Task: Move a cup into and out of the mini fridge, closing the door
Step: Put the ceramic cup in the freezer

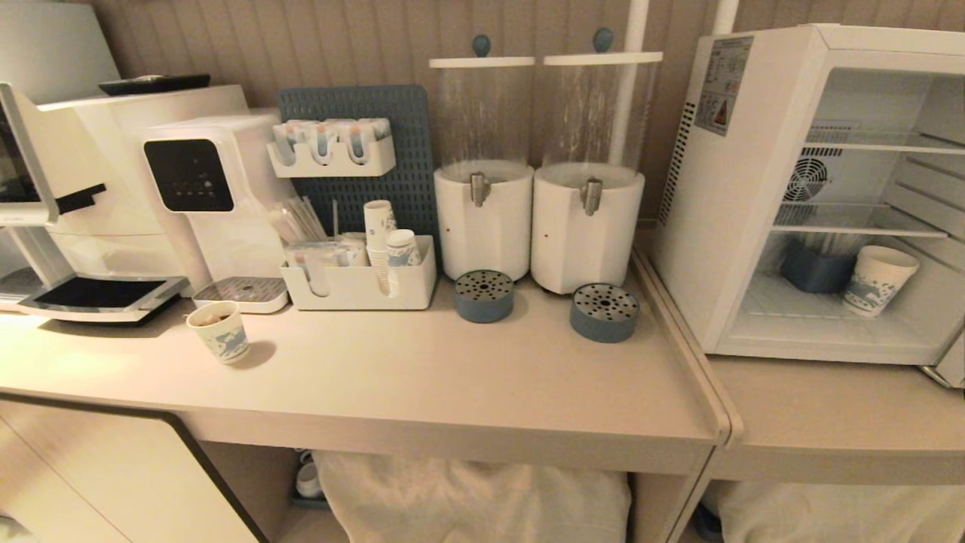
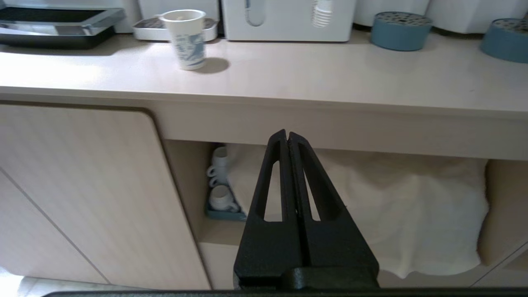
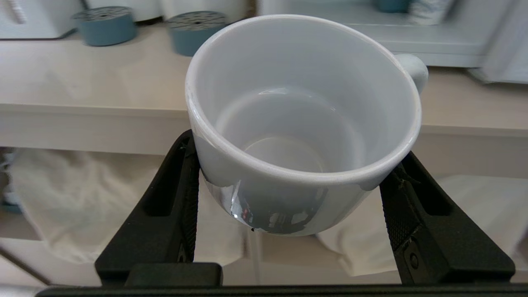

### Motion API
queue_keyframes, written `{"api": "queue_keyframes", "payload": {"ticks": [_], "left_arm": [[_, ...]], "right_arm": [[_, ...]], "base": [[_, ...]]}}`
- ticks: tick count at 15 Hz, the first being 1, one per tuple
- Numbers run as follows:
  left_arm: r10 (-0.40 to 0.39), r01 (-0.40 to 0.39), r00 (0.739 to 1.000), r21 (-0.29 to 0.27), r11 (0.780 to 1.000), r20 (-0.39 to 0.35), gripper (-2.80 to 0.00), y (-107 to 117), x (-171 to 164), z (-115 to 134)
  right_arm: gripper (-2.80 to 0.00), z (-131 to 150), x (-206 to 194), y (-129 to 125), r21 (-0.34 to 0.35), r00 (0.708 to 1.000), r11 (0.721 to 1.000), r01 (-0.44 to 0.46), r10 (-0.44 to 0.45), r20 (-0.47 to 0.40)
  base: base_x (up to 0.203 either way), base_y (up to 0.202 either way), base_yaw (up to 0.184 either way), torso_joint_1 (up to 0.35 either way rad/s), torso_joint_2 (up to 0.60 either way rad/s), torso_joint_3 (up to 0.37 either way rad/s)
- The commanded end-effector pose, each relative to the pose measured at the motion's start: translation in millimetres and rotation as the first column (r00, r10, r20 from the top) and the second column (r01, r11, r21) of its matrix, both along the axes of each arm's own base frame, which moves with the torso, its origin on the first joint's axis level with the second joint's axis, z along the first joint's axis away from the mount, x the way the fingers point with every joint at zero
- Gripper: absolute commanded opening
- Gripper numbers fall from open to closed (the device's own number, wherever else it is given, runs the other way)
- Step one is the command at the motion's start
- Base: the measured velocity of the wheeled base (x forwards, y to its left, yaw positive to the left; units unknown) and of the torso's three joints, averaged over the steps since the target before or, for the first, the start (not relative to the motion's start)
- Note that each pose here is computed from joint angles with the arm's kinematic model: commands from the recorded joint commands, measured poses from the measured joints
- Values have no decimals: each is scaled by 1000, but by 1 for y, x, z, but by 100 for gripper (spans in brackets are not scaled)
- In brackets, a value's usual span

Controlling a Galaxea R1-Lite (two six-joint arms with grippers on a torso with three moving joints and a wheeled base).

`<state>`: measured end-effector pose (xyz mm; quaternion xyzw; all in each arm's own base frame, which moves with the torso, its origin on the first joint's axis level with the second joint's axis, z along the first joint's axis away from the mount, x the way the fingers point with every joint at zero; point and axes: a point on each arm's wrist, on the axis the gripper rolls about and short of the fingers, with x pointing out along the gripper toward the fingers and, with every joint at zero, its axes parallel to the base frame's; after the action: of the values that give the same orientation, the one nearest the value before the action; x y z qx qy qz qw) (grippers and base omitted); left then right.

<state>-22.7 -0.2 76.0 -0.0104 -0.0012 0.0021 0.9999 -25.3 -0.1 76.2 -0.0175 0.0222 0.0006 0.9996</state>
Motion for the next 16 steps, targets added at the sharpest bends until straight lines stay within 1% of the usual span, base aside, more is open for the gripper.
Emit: {"api": "queue_keyframes", "payload": {"ticks": [1,4,6,8,13,16], "left_arm": [[0,0,1000,-1,1000,1,-280,0,0,0],[0,0,1000,-1,1000,2,-280,0,0,0],[0,0,1000,-1,1000,1,-280,0,0,0],[0,0,1000,-2,1000,2,-280,0,0,0],[0,0,1000,-1,1000,2,-280,0,0,0],[0,0,1000,-2,1000,1,-280,0,0,0]], "right_arm": [[-280,0,0,0,0,1000,1000,0,0,-2],[-280,0,0,0,10,1000,1000,2,-2,0],[-280,0,0,0,18,1000,1000,1,-1,0],[-280,0,0,0,18,1000,1000,2,-2,0],[-280,0,0,0,18,1000,1000,1,-1,0],[-280,0,0,0,18,1000,1000,2,-2,0]], "base": [[0,-194,-5,4,-1,2],[0,-198,-12,5,5,2],[-1,-115,-26,-1,1,4],[0,0,0,0,0,0],[-3,6,-89,4,4,4],[0,0,0,0,0,0]]}}
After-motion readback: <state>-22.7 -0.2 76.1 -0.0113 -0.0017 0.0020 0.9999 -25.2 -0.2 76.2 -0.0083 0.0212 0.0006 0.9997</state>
